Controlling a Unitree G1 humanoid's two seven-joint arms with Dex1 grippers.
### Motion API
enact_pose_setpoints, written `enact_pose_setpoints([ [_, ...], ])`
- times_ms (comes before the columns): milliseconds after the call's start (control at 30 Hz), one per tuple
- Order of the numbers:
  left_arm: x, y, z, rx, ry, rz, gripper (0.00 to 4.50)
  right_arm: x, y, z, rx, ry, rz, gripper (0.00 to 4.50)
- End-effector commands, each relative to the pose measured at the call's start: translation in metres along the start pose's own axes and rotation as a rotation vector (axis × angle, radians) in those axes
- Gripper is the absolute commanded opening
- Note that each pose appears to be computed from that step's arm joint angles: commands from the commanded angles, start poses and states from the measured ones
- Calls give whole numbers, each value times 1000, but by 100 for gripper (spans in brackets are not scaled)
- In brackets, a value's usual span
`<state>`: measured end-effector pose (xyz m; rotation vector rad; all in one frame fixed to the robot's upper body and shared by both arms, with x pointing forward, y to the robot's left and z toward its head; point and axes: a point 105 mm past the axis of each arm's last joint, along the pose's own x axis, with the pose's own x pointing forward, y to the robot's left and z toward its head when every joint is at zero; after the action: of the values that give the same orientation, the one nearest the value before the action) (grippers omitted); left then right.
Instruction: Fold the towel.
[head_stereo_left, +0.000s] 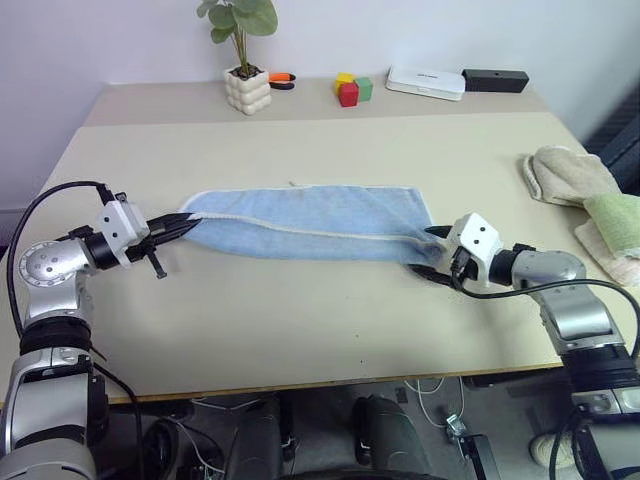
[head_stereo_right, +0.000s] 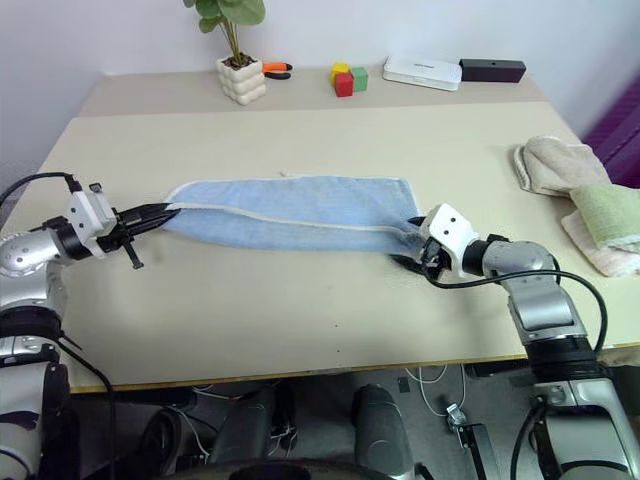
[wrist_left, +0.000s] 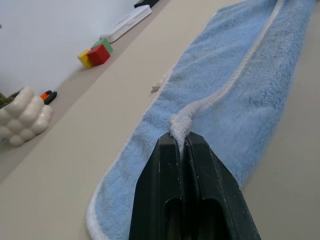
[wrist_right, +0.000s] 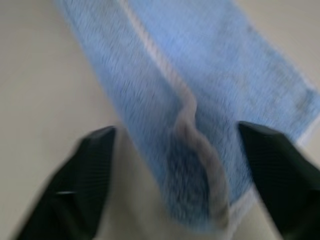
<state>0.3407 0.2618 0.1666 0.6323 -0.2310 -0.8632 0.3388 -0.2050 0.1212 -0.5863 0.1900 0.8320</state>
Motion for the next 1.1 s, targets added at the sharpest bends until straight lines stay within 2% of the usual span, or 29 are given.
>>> enact_pose_setpoints([
  [33,-1,6,14,43,-37,14,0,-6,-11,23,-94,-30,-15,447],
  [233,-1,4,15,38,-39,7,0,-4,-13,23,-117,-5,14,447],
  [267,-1,3,15,35,-37,4,0,-5,-12,25,-92,-14,38,424],
  [333,-1,3,16,32,-37,2,0,-6,-10,23,-61,-4,67,366],
  [367,-1,2,16,32,-38,2,0,-6,-9,19,-47,12,86,322],
  [533,0,-2,18,38,-39,-13,0,-5,-2,7,-10,40,146,50],
  [567,-1,-2,18,35,-37,-18,0,-6,-2,7,-15,48,157,6],
  [800,-11,-9,15,26,-8,-63,0,-20,-1,12,-66,75,231,6],
  [967,-22,-11,9,-25,44,-107,0,-39,-2,9,-79,114,263,6],
  [1100,-25,-16,3,-1,93,-158,0,-45,1,5,-86,127,289,6],
])
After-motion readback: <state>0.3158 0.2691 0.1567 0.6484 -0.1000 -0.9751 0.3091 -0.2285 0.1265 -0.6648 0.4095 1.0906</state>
